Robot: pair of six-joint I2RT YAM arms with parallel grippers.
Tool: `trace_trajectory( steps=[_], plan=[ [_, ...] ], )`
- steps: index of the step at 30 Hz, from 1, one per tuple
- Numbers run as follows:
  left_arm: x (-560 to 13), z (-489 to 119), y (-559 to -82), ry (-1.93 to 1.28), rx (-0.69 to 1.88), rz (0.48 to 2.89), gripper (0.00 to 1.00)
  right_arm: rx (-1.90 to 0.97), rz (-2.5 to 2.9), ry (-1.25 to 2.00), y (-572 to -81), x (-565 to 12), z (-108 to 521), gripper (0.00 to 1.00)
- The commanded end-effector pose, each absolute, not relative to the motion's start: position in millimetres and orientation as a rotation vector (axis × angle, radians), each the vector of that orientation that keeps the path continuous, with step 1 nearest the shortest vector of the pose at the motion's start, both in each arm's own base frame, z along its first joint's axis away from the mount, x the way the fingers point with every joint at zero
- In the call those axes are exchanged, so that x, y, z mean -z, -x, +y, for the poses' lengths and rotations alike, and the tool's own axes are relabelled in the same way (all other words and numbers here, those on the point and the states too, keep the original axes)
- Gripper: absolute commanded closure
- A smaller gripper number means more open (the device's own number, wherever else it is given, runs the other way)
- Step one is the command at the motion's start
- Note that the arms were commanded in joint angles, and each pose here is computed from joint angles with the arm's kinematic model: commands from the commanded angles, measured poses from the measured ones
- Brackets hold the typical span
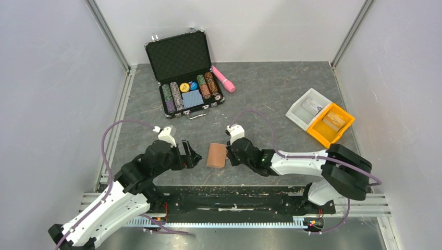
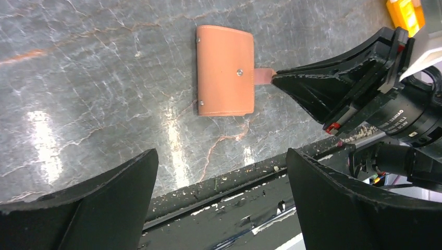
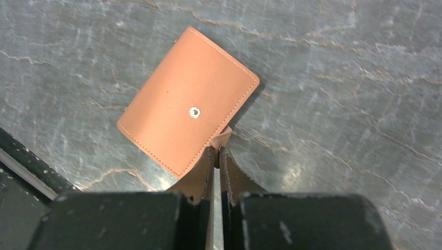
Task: Take the credit cards out of the card holder
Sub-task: Move the card holder to the corner of the board.
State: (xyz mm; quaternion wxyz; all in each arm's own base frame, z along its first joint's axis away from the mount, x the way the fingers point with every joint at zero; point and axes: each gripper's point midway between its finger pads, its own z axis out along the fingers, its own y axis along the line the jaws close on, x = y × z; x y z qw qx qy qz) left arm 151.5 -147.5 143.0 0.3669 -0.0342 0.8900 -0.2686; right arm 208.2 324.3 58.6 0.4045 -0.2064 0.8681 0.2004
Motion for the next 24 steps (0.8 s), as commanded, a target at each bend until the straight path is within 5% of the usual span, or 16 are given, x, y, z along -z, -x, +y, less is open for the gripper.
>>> trace_trajectory(
  steps=[1, 14, 16, 19, 24],
  plan=[
    [-145.2, -172.9, -157.1, 0.103, 0.815, 2.287, 0.02, -0.583, 2.153, 0.524, -203.6, -67.4, 314.4, 1.0],
    [-110.6, -218.4, -159.0, -0.006, 0.94, 2.44, 0.05, -0.628, 2.157, 0.478, -196.5, -51.8, 242.8, 0.95],
    [-105.9, -222.5, -163.4, 0.001, 0.934, 2.453, 0.07, -0.633, 2.156, 0.452, -196.9, -52.8, 236.6, 0.87],
    [-96.7, -231.0, -167.5, -0.003, 0.938, 2.488, 0.09, -0.677, 2.153, 0.385, -198.5, -63.9, 235.9, 0.62],
    [-85.1, -241.4, -169.8, -0.017, 0.959, 2.529, 0.15, -0.877, 2.06, 0.345, -195.1, -107.1, 259.4, 0.62]
  ],
)
